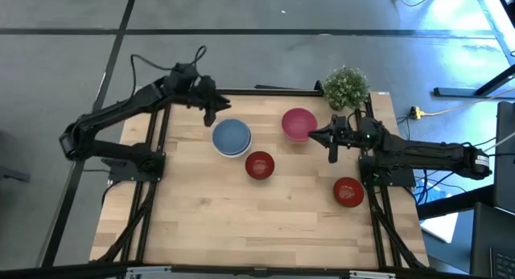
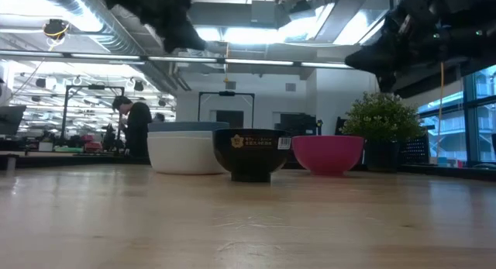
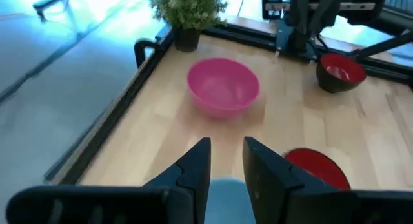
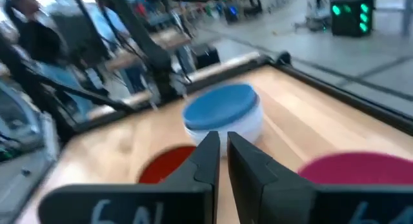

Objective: Nest bowls inside each other
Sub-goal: Stack the pink bowl into the blue bowl

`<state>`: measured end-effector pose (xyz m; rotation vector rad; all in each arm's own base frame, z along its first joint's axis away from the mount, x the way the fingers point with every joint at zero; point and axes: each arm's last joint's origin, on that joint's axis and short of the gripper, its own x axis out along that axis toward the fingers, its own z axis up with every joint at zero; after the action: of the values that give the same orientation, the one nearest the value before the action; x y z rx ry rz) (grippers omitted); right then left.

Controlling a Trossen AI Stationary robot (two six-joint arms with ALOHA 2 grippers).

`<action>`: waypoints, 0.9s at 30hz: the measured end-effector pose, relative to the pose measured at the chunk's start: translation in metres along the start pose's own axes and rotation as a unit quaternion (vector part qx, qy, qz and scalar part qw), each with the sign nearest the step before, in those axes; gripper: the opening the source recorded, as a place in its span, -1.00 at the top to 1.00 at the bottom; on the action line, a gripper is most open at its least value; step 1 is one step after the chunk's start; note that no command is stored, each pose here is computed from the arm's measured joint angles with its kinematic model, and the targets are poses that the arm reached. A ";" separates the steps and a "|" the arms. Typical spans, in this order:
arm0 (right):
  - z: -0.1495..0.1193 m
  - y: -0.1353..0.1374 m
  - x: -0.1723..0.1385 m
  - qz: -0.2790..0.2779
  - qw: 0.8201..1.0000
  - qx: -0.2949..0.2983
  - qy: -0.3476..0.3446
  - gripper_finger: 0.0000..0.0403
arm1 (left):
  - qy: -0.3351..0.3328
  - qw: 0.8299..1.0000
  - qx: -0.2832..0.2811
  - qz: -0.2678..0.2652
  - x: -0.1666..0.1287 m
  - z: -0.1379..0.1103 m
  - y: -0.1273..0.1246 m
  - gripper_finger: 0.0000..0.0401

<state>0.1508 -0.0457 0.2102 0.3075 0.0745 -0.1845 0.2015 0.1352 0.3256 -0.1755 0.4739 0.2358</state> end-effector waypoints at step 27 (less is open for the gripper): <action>0.029 -0.014 -0.005 -0.083 0.995 -0.018 0.057 0.83 | -0.112 0.988 -0.079 0.071 -0.041 -0.130 -0.026 0.58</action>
<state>0.1450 -0.0668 0.2340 0.2759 0.2171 -0.3300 0.1168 0.0741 0.2341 -0.2666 0.2436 0.4278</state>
